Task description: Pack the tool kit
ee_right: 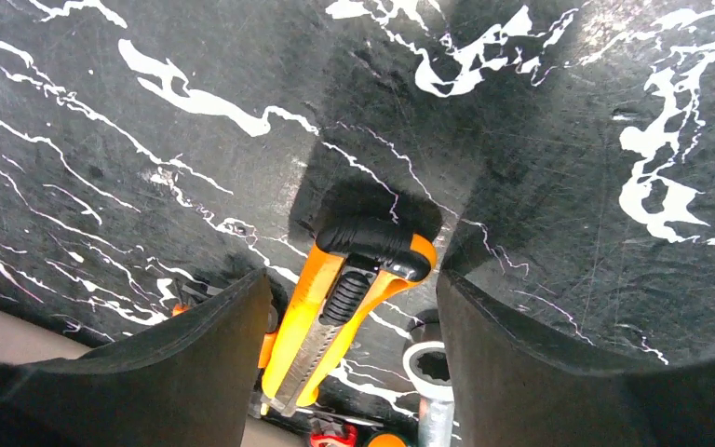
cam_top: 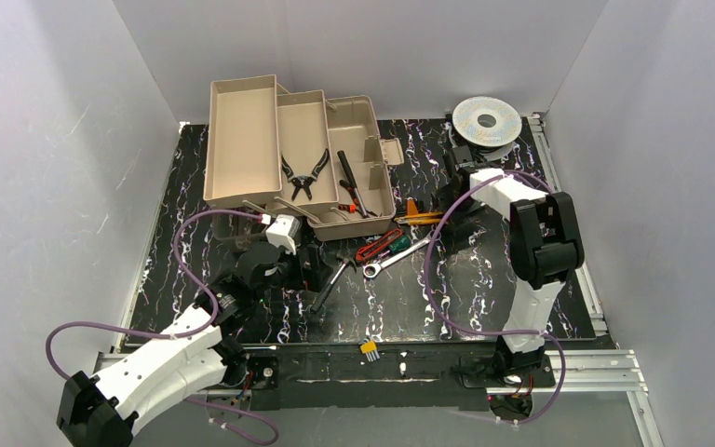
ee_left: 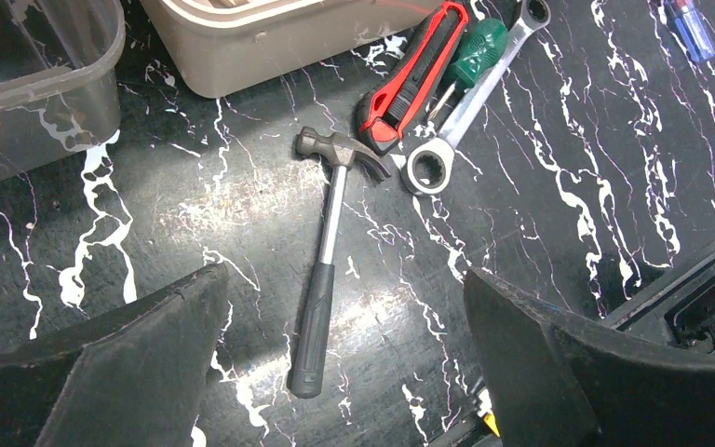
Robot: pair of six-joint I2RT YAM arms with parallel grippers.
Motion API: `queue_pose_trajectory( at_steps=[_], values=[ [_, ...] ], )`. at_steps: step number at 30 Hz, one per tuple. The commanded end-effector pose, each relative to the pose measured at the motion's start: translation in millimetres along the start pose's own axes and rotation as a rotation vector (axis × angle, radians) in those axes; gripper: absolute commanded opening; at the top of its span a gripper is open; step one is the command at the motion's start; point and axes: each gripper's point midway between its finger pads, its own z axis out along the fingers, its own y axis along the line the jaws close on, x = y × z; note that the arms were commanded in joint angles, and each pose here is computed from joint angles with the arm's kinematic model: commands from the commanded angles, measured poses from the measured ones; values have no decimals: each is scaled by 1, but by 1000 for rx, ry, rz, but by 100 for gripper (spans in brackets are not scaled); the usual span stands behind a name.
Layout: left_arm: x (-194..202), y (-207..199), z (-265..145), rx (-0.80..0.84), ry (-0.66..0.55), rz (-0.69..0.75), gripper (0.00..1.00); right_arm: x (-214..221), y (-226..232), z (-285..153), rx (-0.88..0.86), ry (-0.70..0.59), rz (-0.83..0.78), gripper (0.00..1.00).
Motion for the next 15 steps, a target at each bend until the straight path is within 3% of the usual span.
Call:
queue_pose_trajectory(
  at_steps=[1, 7, 10, 15],
  values=[
    [5, 7, -4, -30, 2, 1, 98, -17, 0, 9, 37, -25, 92, 71],
    [5, 11, -6, -41, -12, -4, 98, -19, -9, 10, 166, 1, 88, 65],
    [5, 11, -6, -44, -12, -2, 98, -16, -15, 14, 196, 15, 84, 40],
    [6, 11, -7, -43, -9, 0, 98, -29, -27, 2, 189, -65, 87, 33]
  ],
)
